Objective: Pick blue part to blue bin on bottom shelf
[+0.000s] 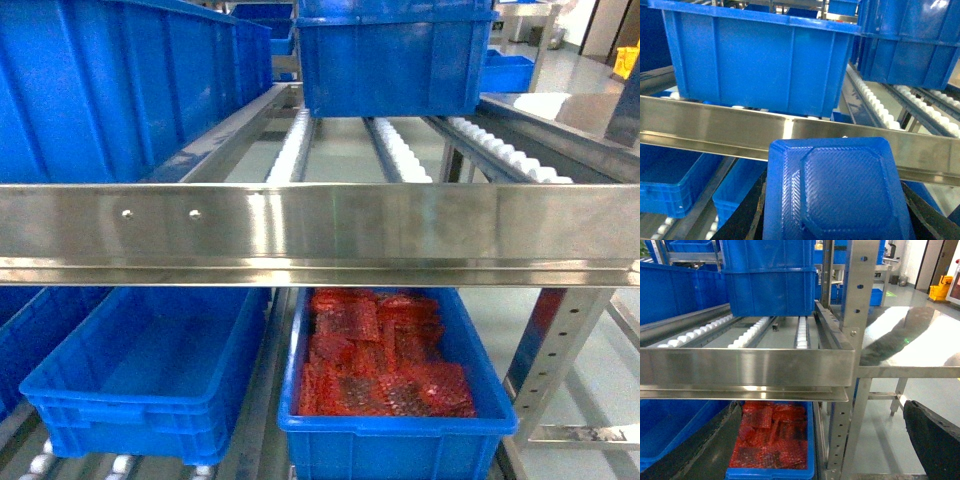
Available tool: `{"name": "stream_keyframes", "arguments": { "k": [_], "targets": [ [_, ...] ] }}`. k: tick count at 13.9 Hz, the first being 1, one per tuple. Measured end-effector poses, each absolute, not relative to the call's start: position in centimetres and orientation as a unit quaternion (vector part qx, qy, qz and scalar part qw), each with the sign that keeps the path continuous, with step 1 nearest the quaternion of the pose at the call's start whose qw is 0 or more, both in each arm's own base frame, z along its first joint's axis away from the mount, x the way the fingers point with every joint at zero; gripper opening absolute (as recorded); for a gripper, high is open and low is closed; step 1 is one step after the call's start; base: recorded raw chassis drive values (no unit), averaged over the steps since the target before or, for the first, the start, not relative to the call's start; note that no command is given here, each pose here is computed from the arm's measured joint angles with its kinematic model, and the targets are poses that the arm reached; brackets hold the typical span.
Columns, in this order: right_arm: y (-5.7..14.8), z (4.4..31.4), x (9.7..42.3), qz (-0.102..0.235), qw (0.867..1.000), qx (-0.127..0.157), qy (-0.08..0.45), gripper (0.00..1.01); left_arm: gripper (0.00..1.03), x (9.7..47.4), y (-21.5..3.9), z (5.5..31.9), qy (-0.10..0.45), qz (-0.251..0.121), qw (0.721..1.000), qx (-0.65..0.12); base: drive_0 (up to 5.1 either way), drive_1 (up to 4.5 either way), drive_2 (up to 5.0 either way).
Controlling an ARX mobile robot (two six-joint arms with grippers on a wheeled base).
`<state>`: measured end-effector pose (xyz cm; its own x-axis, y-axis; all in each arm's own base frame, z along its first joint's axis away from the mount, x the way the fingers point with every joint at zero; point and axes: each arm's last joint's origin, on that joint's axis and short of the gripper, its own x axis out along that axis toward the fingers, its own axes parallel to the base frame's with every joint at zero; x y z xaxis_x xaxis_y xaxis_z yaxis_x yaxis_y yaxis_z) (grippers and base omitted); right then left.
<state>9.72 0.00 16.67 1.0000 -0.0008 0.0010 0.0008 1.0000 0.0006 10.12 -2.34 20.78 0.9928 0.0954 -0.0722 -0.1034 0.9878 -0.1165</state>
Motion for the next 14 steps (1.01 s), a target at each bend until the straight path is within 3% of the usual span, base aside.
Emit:
{"name": "stream_keyframes", "arguments": {
  "k": [14],
  "targets": [
    [0.01, 16.69, 9.72, 0.001, 1.000, 0.000, -0.001, 0.98, 0.43, 10.10, -2.32, 20.83, 0.030, 0.050, 0.996, -0.061, -5.1, 2.40, 2.4]
  ]
}}
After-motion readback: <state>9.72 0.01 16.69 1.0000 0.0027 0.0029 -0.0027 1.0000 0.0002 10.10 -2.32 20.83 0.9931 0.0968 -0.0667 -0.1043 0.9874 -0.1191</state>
